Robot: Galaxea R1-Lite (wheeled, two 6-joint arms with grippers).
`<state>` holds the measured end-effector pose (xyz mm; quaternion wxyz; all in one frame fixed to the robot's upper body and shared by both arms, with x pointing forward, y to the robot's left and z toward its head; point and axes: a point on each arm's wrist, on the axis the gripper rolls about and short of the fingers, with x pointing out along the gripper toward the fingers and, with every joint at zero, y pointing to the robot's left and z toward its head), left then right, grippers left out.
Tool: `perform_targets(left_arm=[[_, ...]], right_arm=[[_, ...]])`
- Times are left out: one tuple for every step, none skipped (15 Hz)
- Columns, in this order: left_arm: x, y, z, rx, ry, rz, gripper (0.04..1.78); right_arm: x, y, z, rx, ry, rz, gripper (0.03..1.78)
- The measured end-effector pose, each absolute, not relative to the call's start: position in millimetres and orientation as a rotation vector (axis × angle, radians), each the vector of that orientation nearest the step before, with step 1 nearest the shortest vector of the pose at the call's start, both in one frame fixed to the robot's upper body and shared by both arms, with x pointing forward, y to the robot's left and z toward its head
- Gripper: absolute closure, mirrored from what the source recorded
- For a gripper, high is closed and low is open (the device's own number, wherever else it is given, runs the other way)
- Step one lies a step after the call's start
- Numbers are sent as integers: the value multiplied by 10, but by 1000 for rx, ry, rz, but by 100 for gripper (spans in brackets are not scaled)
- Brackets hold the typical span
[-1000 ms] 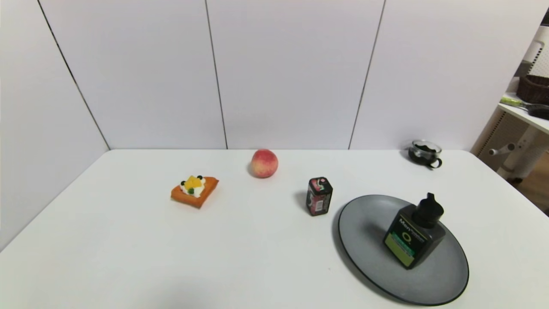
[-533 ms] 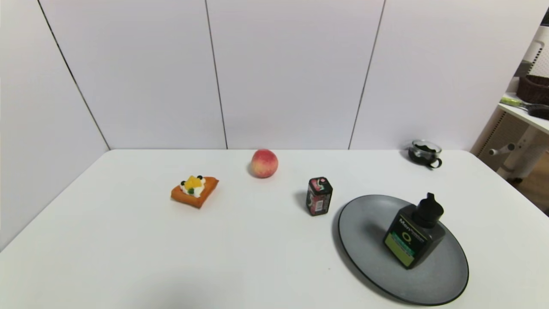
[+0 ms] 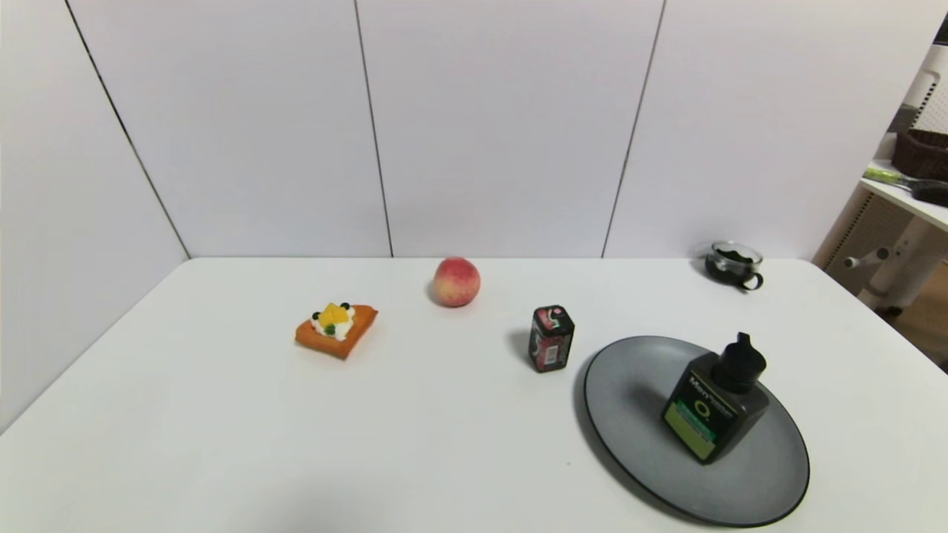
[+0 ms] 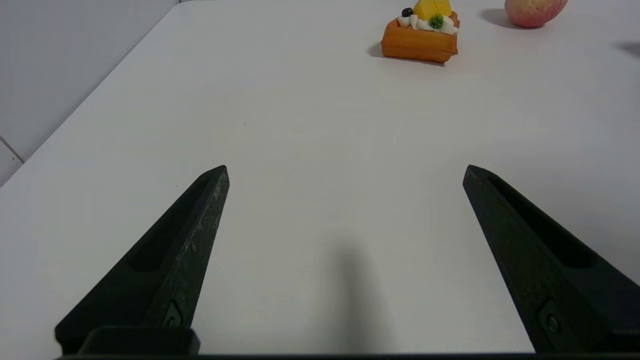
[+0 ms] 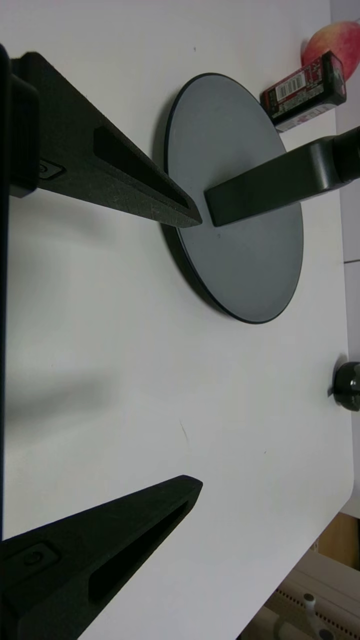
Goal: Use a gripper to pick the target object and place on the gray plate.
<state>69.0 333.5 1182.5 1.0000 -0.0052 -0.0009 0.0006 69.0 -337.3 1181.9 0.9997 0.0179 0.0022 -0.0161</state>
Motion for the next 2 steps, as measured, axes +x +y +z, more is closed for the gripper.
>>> perform_targets(left_arm=[[690, 3335, 11825, -10, -2, 1, 13], [690, 3335, 11825, -10, -2, 2, 13]], right_arm=[[690, -3373, 11824, 37, 0, -32, 10], [690, -3373, 11829, 43, -5, -32, 10]])
